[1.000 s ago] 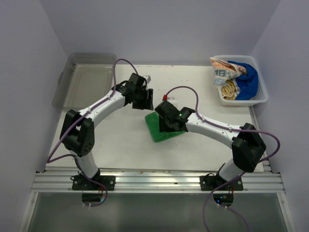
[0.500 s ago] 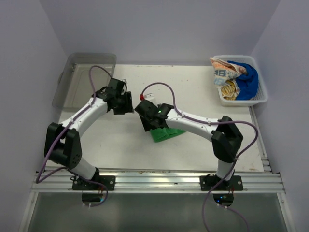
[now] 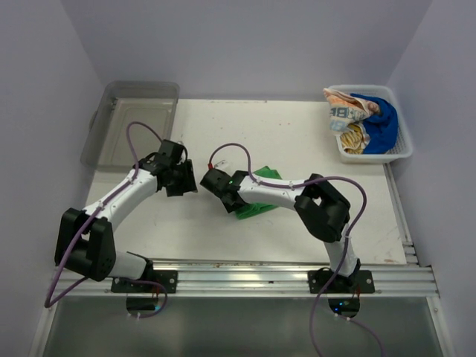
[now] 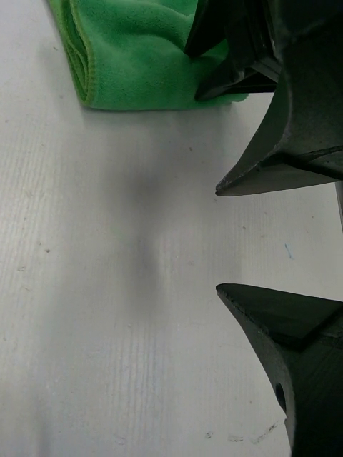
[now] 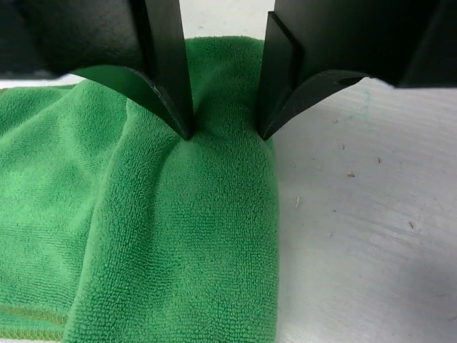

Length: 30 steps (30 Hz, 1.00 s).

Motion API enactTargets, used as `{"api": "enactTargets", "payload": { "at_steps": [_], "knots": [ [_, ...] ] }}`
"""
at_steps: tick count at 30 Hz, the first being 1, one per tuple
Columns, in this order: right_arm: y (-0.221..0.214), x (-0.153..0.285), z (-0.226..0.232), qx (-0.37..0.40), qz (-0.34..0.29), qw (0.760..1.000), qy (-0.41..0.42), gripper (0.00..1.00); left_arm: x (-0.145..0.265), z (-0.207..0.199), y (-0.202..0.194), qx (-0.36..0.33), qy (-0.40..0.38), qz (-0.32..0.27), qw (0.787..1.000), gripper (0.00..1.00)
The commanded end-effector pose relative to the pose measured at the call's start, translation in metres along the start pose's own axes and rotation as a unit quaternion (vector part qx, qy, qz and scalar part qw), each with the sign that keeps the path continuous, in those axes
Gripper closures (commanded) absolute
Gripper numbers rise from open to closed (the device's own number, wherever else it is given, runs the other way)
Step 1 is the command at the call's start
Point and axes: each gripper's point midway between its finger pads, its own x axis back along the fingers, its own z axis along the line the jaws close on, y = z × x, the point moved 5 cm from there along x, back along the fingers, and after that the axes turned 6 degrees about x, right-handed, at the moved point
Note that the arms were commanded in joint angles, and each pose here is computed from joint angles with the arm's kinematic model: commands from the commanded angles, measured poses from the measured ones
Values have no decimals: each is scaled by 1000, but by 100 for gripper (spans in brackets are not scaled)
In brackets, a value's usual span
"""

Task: Roll the towels
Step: Roll the towel

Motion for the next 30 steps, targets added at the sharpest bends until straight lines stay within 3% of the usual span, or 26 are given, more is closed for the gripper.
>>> {"api": "enactTargets", "payload": {
  "at_steps": [1,10,13,14,15,17,20,30],
  "knots": [
    [4,-5,4,-18,-13,1000,2,59,-1,2,3,12,-3,-18,1000,44],
    [2,-15,15,-34,-2,999,18,60,-7,4,-2,8,-7,-12,1000,40],
    [1,-17,17,-38,3,999,21,72,-7,4,-3,8,-9,-10,1000,40],
    [2,-16,17,-40,3,999,23,84,-6,4,-2,8,-10,-12,1000,40],
    [2,-15,17,-42,2,999,24,88,-6,4,-1,8,-11,-12,1000,40],
    [7,-9,17,-50,-3,998,32,89,-4,4,0,9,-14,-16,1000,40],
    [12,0,20,-56,-5,997,51,99,-2,4,1,9,-16,-17,1000,40],
    [36,33,31,-121,-32,981,147,100,7,11,-1,11,-24,-26,999,38]
  ]
}}
